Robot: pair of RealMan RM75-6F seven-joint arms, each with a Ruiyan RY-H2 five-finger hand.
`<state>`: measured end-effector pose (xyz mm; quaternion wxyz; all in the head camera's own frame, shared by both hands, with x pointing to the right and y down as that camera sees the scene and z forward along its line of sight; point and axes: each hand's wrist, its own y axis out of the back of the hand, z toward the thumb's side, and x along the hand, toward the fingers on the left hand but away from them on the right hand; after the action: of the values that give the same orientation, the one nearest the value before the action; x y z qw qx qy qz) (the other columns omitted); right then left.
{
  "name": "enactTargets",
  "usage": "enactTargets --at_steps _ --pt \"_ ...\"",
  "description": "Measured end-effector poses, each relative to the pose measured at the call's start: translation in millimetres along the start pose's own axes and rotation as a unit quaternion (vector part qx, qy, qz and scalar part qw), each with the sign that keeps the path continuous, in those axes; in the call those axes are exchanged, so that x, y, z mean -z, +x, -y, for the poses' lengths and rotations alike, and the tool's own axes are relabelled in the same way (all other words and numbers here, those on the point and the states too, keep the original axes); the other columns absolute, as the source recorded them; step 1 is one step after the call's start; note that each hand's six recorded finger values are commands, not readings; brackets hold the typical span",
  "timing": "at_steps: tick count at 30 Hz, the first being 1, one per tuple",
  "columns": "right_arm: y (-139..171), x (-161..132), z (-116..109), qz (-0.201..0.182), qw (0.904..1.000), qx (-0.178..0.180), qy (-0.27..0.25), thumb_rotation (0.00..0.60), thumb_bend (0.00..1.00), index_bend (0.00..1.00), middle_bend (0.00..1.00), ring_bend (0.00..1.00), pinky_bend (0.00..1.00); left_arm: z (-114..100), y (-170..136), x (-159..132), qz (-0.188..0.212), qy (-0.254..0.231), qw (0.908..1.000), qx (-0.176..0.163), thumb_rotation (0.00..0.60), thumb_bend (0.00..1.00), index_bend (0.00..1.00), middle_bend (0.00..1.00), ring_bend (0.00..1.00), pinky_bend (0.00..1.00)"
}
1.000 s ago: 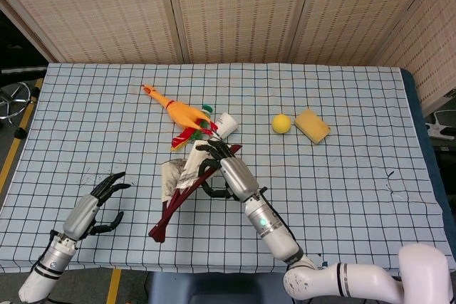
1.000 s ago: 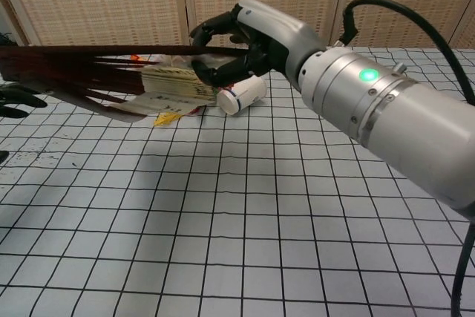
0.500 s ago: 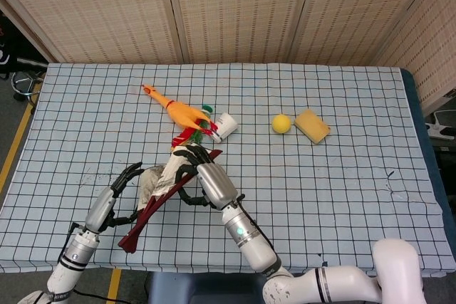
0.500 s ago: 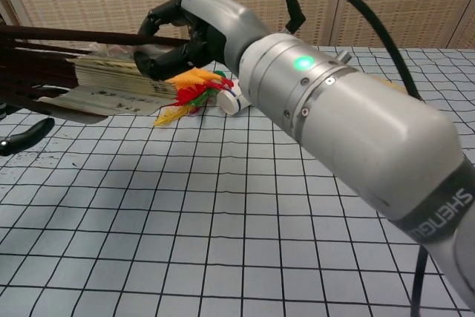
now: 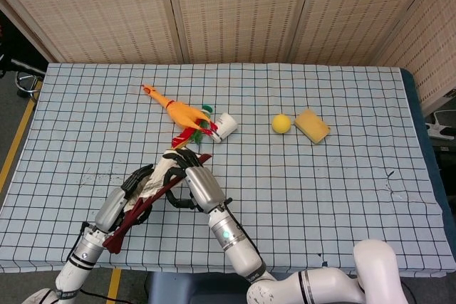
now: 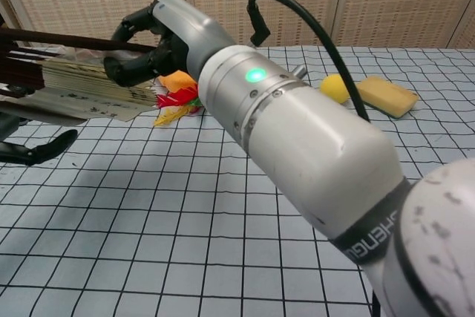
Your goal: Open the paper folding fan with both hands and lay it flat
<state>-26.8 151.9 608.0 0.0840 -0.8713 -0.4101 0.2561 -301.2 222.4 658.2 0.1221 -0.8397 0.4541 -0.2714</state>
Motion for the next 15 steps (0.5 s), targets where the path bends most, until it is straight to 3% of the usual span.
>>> enactTargets --at_steps 8,12,15 --pt "2 2 -1 0.002 1.0 -0.003 -0.002 0.6 0.57 0.75 0.14 0.0 0.0 -2 10 1 -0.009 -0.006 0.9982 -0.059 0.6 0.45 0.43 0.01 0.0 0.1" --pt "3 3 -2 0.001 1.0 -0.003 -0.001 0.6 0.57 0.75 0.14 0.0 0.0 -6 11 2 -0.009 -0.007 0.996 -0.089 0.6 0.47 0.59 0.14 0.01 0.12" --pt "3 3 -3 0.001 1.0 -0.002 -0.003 0.6 0.57 0.74 0.14 0.0 0.0 -6 10 5 -0.016 0.001 0.9959 -0.089 0.6 0.47 0.63 0.21 0.03 0.12"
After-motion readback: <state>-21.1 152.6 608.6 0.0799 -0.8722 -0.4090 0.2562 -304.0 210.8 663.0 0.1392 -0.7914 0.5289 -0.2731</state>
